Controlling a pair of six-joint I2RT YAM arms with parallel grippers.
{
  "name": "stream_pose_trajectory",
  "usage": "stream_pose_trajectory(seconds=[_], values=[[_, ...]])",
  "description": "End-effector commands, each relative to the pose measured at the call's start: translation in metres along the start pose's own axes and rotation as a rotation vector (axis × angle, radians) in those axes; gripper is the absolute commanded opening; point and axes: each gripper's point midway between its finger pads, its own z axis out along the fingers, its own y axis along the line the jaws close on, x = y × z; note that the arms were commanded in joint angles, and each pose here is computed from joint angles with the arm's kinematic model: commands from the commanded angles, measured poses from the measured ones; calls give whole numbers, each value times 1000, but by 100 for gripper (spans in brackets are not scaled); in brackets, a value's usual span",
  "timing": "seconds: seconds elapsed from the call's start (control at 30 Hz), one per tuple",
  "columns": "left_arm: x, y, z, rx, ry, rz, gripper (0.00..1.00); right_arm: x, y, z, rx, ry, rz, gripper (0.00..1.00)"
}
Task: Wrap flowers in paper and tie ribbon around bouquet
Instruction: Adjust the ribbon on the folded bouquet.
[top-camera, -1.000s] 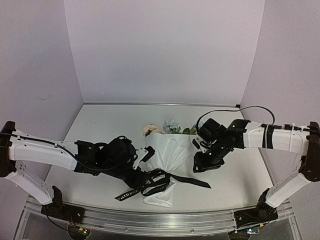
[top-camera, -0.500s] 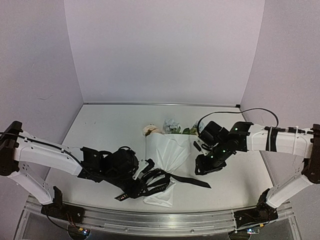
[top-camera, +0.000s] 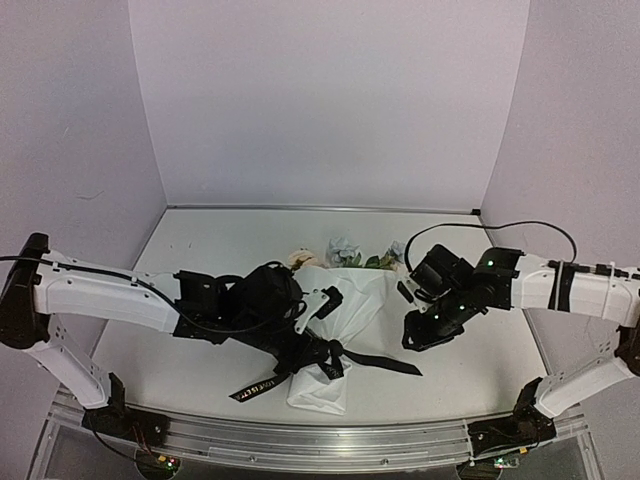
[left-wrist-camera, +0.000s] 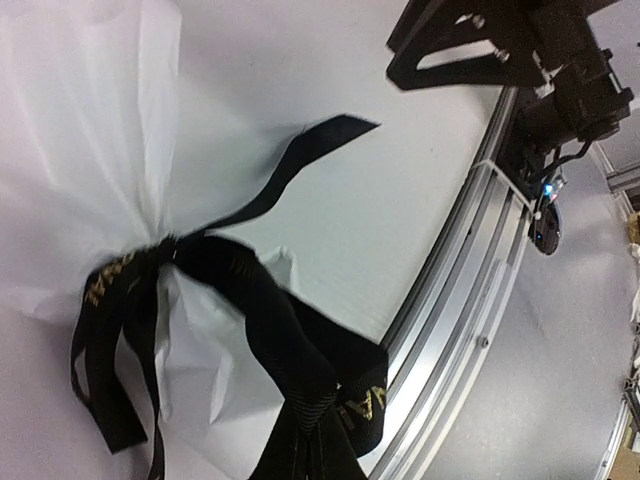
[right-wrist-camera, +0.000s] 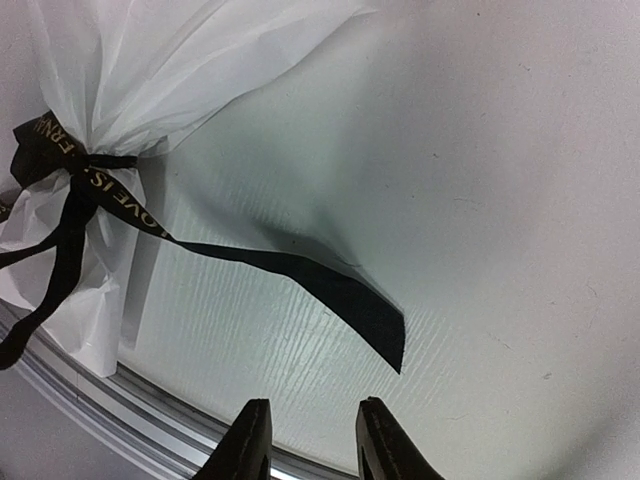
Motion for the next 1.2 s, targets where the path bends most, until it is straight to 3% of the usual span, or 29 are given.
stream_pose_trajectory(seconds=[0.0,0.13,0.3,0.47,0.6,0.93,1.17], values=[[-26,-25,27,84,-1,105,0,3,-24,-10,107,-59,-6,31],[-36,-41,56,140,20,148,4,7,-47,-15,203,-105,23,35],[-37,-51,77,163,34,174,38,17,-74,-21,303,-154,48,46],[-53,-53,64,149,-45,173,68,22,-79,-23,312,-165,50,54],[-65,-62,51,176,-101,166,81,20,-71,-23,277,-151,45,57],[-82,-79,67,246,-110,173,91,11,-69,-35,270,-190,31,65],[-96,-65,30,163,-229,148,92,10,-33,-33,78,-157,88,67]])
